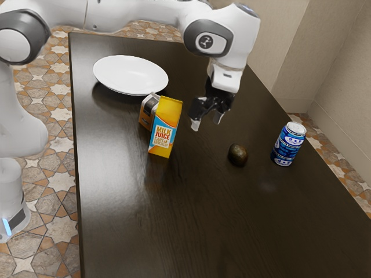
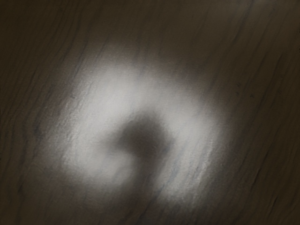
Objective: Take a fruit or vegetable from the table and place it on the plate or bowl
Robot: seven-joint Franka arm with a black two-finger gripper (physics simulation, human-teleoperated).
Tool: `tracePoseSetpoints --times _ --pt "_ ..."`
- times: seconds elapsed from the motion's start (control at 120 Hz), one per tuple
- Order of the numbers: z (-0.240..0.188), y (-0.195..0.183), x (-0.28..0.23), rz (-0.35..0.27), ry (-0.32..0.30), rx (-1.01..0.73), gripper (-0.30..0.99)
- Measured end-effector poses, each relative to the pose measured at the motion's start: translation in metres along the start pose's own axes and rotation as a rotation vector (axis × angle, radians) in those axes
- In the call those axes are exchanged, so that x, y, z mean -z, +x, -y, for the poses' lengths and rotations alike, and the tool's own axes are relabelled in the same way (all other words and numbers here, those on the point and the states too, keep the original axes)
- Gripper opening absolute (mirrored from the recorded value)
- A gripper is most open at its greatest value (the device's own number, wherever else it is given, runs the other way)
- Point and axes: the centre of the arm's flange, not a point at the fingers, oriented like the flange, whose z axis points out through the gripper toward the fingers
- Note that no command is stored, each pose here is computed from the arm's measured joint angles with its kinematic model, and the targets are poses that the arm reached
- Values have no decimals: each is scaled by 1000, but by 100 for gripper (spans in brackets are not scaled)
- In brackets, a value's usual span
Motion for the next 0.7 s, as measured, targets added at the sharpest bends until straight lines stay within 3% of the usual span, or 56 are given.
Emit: tracePoseSetpoints --times 0.075,0.175,0.517,0.617,0.7 --pt "0 2 -8 -45 -9 -42 67" --pt "18 -28 -17 -114 -19 -31 67" --pt "17 -2 -44 -181 72 -125 67" --pt "16 -2 -48 -197 62 -142 67" --pt "16 -1 -53 -215 18 -165 67"
